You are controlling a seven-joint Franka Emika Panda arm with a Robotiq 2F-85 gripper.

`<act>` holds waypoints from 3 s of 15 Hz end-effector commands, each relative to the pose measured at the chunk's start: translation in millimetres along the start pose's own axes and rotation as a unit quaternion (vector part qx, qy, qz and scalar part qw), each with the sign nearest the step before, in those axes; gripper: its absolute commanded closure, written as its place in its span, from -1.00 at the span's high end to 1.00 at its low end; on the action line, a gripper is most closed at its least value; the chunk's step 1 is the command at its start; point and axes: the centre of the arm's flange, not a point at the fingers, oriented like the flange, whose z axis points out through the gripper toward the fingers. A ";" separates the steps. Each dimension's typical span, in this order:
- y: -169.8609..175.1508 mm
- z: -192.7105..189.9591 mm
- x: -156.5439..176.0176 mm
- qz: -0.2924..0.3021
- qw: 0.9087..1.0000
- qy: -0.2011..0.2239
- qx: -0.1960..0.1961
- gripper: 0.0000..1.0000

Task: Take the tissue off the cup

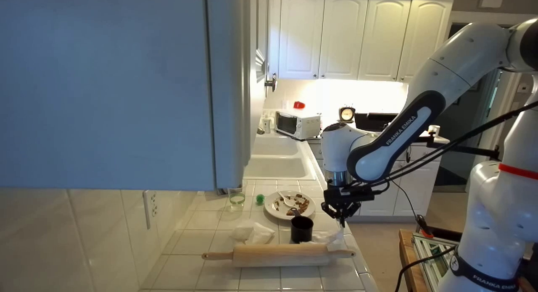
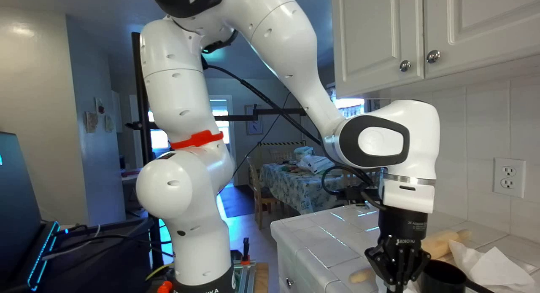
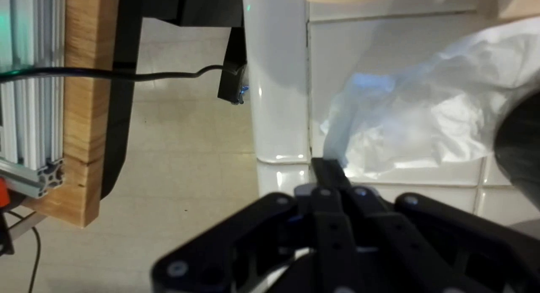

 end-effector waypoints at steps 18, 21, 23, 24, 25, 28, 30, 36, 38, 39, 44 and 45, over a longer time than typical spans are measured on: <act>5.6 -81.0 47.1 0.137 0.980 0.118 0.079 0.39; 1.1 -104.3 44.6 0.097 0.977 0.120 0.150 0.82; -12.7 -118.9 38.7 0.057 0.971 0.131 0.190 1.00; -18.7 -124.8 35.6 0.039 0.967 0.134 0.212 1.00; -22.7 -129.9 32.6 0.020 0.962 0.135 0.236 1.00; -29.3 -141.7 25.5 -0.002 0.949 0.086 0.302 1.00; -28.9 -147.5 18.4 -0.010 0.939 0.052 0.341 1.00; -15.1 -155.3 3.8 -0.060 0.925 -0.091 0.363 1.00; -27.3 -155.3 -6.9 -0.044 0.929 -0.070 0.359 1.00; -23.8 -157.4 -5.4 -0.049 0.928 -0.080 0.361 1.00; -20.5 -159.7 -5.9 -0.054 0.926 -0.086 0.364 1.00; -20.6 -159.4 -6.3 -0.054 0.926 -0.087 0.364 1.00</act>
